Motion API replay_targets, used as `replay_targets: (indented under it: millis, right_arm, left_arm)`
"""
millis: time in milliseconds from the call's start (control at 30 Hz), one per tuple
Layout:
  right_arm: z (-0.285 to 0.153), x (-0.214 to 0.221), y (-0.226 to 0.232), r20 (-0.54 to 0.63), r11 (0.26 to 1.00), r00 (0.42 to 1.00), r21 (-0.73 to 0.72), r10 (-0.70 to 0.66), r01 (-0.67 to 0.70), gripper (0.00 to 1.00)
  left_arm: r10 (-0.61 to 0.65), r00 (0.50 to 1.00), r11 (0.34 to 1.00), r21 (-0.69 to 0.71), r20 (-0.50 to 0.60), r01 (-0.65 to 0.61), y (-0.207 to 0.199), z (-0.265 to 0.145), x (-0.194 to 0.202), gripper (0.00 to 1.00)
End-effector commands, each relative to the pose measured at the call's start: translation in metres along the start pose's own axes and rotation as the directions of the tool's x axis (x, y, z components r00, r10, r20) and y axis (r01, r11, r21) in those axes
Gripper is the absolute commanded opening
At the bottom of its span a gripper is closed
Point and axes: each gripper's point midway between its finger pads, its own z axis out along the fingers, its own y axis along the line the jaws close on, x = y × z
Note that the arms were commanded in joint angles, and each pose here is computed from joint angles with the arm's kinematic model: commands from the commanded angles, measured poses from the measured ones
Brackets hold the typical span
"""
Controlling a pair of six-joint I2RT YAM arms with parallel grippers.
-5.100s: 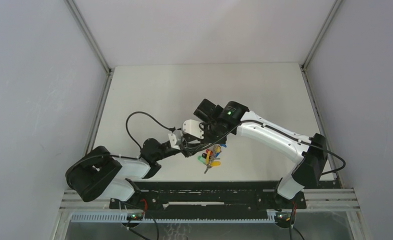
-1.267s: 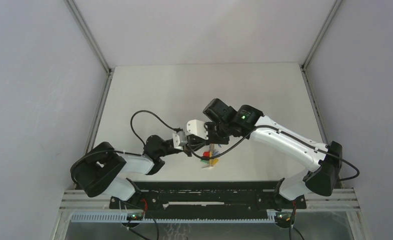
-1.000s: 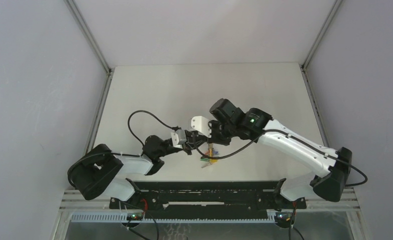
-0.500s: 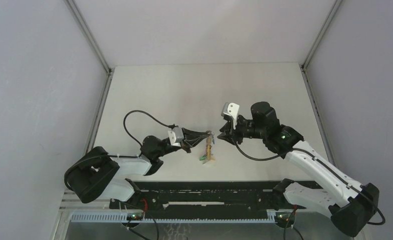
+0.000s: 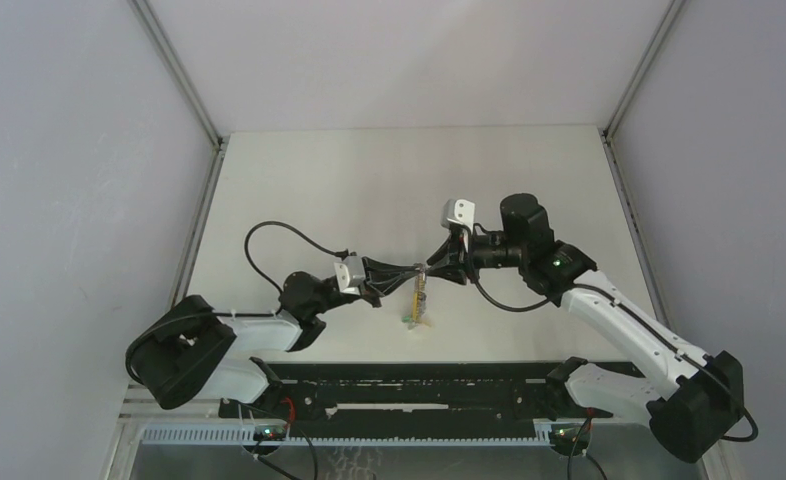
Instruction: Put the keys on the keyring
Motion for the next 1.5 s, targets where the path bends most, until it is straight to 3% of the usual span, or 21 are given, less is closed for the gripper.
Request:
replay_targets:
  millis: [0, 167, 367, 1167, 1467]
  right_arm:
    - [0.000, -0.013, 0.003, 0.045, 0.998, 0.999, -0.049, -0.022, 0.024, 0.26]
    - [0.002, -0.011, 0.004, 0.033, 0.997, 0.999, -0.070, -0.015, 0.017, 0.19]
    - [0.000, -0.008, 0.003, 0.026, 0.997, 1.000, -0.070, -0.006, 0.008, 0.00]
    - [0.009, 0.008, -0.008, -0.070, 0.983, 0.984, -0.069, 0.163, -0.168, 0.00]
    - [0.020, -0.007, -0.003, -0.035, 0.983, 0.989, -0.110, 0.142, -0.145, 0.00]
  left_arm:
    - [0.059, 0.995, 0.998, 0.016, 0.081, -0.060, -0.003, 0.000, -0.025, 0.00]
    - [0.060, 0.995, 0.998, 0.022, 0.084, -0.062, -0.004, 0.000, -0.027, 0.00]
    - [0.061, 0.994, 0.998, 0.021, 0.089, -0.063, -0.004, 0.000, -0.029, 0.00]
    - [0.093, 0.986, 0.996, 0.000, 0.141, -0.094, -0.003, -0.002, -0.050, 0.00]
    - [0.091, 0.985, 0.996, 0.007, 0.146, -0.093, -0.004, 0.000, -0.052, 0.00]
